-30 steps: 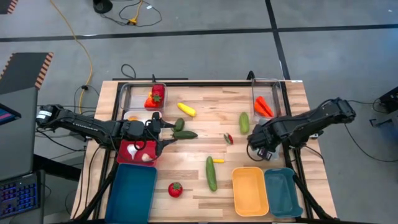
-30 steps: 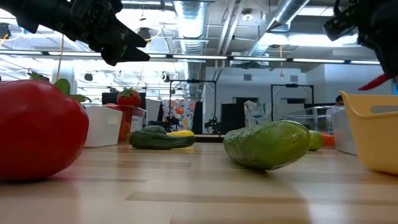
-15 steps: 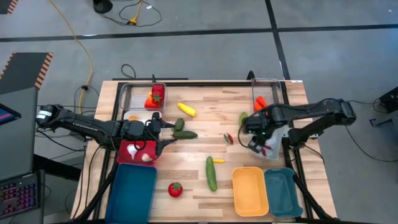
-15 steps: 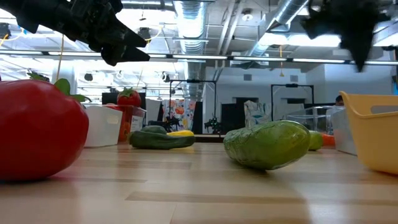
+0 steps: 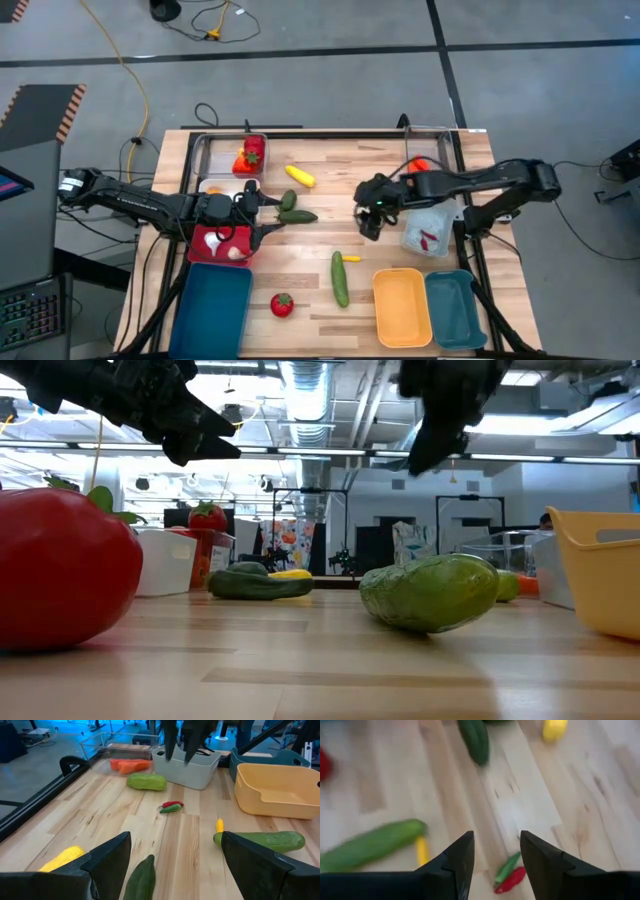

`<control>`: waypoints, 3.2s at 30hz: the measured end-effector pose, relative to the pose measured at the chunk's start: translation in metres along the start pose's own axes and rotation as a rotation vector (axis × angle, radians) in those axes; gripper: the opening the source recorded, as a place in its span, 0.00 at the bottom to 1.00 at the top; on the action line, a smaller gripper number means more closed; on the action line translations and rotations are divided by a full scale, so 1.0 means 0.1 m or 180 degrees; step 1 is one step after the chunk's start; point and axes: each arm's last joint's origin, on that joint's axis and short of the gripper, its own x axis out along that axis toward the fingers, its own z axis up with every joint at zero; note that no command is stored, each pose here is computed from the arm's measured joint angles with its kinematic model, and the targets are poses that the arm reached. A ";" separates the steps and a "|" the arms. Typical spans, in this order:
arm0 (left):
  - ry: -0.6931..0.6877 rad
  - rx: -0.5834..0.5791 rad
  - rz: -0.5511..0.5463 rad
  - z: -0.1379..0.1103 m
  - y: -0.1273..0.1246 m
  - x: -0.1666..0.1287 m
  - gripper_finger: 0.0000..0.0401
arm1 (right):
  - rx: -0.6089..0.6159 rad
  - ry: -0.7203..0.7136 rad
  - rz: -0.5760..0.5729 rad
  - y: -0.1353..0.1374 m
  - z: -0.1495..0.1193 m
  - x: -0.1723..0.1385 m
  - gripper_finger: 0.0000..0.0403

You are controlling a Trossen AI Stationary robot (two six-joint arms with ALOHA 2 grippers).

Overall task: Sort produce into baskets
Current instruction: Put the right green chili into the gray bin

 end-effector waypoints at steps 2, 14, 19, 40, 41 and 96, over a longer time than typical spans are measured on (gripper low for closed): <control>0.0002 0.0001 0.0002 0.00 0.00 0.00 0.74 | 0.0002 0.0177 -0.0080 -0.01 -0.02 0.18 0.46; 0.0038 0.0012 0.0006 -0.01 0.00 0.00 0.74 | 0.0131 0.0892 -0.0436 -0.23 -0.15 0.96 0.42; 0.0040 0.0012 0.0005 -0.01 0.00 0.00 0.74 | 0.0145 0.1036 -0.0481 -0.25 -0.20 1.08 0.40; 0.0044 0.0011 0.0005 -0.01 0.00 0.00 0.74 | 0.0263 0.1467 -0.0598 -0.25 -0.36 1.21 0.27; 0.0045 0.0011 0.0005 -0.01 0.00 0.00 0.74 | 0.0261 0.1468 -0.0595 -0.25 -0.36 1.21 0.26; 0.0060 0.0006 0.0006 -0.02 0.00 0.00 0.74 | 0.1290 0.1827 -0.0787 0.14 -0.36 0.97 0.60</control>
